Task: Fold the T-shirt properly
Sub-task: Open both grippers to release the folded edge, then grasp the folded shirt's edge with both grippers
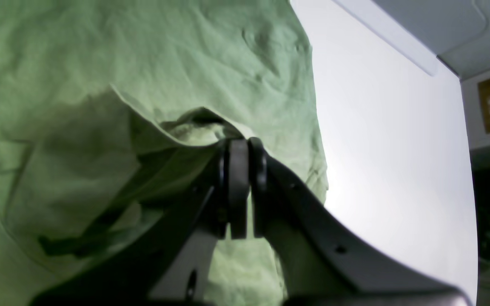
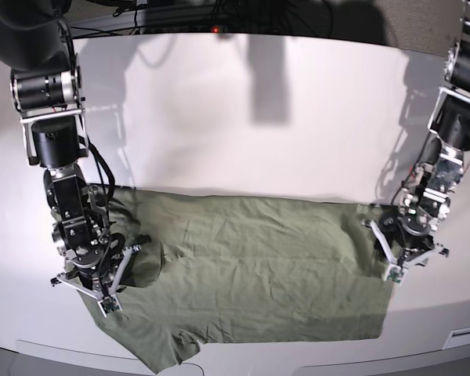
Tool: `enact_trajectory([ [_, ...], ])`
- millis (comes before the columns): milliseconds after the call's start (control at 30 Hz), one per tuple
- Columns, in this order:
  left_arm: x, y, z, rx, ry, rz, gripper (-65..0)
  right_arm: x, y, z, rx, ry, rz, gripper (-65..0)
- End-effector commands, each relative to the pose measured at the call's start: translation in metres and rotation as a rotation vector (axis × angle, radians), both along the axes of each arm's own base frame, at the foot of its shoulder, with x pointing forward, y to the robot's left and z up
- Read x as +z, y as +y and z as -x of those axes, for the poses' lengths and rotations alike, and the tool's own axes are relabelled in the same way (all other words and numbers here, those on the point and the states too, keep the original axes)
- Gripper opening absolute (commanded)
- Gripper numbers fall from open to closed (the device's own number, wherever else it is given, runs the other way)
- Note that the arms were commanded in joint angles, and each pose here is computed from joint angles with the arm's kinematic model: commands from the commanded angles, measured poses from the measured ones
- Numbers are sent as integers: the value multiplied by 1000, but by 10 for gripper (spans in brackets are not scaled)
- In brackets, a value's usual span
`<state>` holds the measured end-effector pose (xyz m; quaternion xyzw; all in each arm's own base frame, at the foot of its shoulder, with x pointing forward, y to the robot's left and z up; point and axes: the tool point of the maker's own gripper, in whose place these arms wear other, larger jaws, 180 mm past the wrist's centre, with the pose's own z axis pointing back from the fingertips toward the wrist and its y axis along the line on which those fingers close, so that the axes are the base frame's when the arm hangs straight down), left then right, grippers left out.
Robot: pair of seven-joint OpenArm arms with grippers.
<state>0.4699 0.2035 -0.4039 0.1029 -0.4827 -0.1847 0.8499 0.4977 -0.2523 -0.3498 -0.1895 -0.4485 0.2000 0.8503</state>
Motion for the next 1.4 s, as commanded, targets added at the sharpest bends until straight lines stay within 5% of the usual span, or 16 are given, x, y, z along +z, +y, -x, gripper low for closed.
enact_trajectory([
  [0, 16, -7, -11, -12, -61, 18, -394, 31, -5, -17, -5, -85, 3, -650],
  [233, -27, -38, 30, -125, -33, -50, -395, 35, -2, -19, 9, -111, 0, -646],
  [367, -47, -38, 50, -130, 9, -52, -395, 70, 11, -34, 99, -302, 29, -361],
  [600, -56, -37, 60, -143, 33, -76, -395, 106, 6, -51, 59, -377, 19, -339],
  [1067, -40, -27, 40, -79, 13, -100, -401, -6, -18, 11, -175, -18, -224, -340],
  [1200, -34, -22, 30, 2, 75, -38, -420, -26, -18, 29, -163, 38, -317, -340],
  [1367, -18, -43, 22, -38, 108, 32, -421, -30, -26, 38, -197, 85, -442, -340],
])
